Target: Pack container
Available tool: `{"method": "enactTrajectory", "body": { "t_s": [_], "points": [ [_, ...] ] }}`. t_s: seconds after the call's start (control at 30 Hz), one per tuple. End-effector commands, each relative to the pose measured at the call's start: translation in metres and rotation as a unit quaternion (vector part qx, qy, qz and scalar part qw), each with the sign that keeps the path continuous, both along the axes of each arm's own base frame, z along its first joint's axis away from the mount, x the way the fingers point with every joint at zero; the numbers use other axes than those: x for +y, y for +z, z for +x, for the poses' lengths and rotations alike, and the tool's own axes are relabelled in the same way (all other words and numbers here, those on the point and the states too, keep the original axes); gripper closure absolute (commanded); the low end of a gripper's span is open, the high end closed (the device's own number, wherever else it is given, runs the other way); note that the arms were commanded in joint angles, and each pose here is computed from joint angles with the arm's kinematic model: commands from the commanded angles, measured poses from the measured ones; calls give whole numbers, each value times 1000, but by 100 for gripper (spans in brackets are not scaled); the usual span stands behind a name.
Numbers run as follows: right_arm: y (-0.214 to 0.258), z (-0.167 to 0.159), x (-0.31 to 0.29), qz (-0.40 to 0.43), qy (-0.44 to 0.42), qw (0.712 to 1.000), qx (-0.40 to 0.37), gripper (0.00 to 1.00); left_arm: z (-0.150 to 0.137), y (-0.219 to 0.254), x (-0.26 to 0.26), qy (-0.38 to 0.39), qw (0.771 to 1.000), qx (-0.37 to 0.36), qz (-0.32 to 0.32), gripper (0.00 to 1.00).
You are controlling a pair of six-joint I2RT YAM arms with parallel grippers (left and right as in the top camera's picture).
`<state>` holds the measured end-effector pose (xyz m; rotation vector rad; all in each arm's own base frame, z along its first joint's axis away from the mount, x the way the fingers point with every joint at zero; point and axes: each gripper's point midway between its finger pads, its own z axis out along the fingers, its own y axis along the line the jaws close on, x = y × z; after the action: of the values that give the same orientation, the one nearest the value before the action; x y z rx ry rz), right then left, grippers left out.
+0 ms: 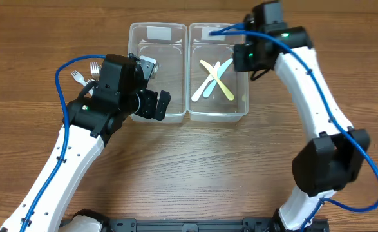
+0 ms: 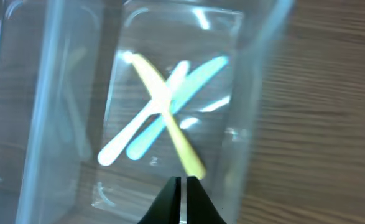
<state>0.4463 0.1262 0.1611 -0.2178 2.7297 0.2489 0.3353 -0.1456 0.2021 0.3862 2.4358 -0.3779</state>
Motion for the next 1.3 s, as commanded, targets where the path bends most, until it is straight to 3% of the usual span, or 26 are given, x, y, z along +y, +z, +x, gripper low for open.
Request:
{"method": "enactTrajectory", "body": {
  "t_s": [0.0,0.2,0.43,0.63,0.83,1.27],
  "points": [
    [-28,-6,25,-5,15,1000,24,91,4,9,-7,-4,1000,-5,-13,0],
    [-25,5,9,-33,-24,999,2,91,4,9,-7,-4,1000,-5,-13,0],
    [-18,27,-53,2,-125,992,-5,91,4,9,-7,-4,1000,-5,-13,0],
    [-11,44,-123,33,-195,980,-23,67,4,9,-7,-4,1000,-5,-13,0],
    [-40,40,-187,-23,-229,973,1,39,4,9,-7,-4,1000,-5,-13,0],
    [-114,23,-239,-44,-248,964,82,32,4,9,-7,-4,1000,-5,-13,0]
  ]
}}
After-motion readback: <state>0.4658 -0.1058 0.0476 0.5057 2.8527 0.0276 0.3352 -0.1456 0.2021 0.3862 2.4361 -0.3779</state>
